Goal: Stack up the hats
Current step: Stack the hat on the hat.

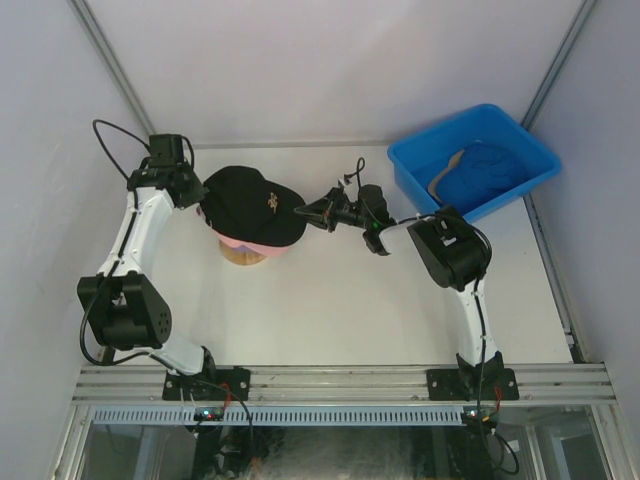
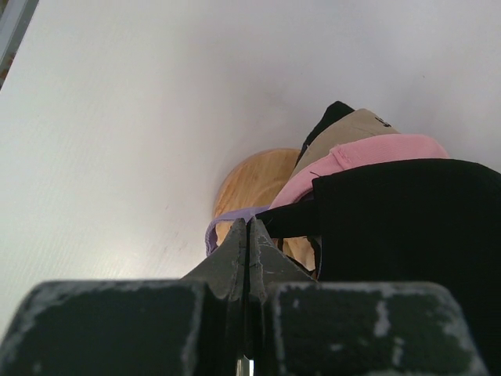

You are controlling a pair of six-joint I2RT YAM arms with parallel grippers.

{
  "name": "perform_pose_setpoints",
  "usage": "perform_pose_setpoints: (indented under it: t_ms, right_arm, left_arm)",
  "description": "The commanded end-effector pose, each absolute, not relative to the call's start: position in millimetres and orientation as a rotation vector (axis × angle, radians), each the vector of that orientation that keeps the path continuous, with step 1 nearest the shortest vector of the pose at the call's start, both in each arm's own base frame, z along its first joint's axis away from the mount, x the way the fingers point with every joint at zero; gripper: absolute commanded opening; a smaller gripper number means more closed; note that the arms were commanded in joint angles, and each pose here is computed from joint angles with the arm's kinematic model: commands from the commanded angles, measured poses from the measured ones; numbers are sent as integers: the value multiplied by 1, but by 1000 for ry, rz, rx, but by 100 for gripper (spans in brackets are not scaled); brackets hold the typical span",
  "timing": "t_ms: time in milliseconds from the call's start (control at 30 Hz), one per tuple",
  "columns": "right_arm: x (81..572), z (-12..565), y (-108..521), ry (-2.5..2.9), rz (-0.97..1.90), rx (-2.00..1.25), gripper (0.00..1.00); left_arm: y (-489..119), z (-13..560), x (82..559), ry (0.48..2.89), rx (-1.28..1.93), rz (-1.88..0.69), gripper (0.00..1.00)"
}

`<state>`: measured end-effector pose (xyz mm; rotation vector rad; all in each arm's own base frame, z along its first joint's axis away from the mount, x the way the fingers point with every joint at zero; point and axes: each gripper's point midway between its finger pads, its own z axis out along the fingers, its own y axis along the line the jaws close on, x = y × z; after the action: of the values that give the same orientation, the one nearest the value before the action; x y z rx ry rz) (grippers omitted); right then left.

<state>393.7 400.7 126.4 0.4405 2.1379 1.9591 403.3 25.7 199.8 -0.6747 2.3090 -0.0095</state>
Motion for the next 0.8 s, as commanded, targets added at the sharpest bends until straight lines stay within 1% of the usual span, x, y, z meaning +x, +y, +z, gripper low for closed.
perform_pose_setpoints:
  t_ms: [0, 200, 400, 567, 767]
  right_arm:
    - [351, 17, 383, 2536, 1657, 681, 2]
    - [382, 79, 376, 2349, 1733, 590, 2]
    - [407, 150, 373, 2182, 1784, 420, 2]
    - [415, 190, 374, 2090, 1827, 344, 2]
    - [420, 225, 377, 2006, 1877, 304, 2]
  left_arm:
    - [41, 193, 390, 2366, -678, 97, 0]
    - [46, 216, 393, 2286, -711, 97, 0]
    - [49, 251, 400, 2185, -731, 76, 0]
    - [51, 270, 401, 2145, -737, 72, 0]
    - [54, 289, 400, 2094, -746, 70, 0]
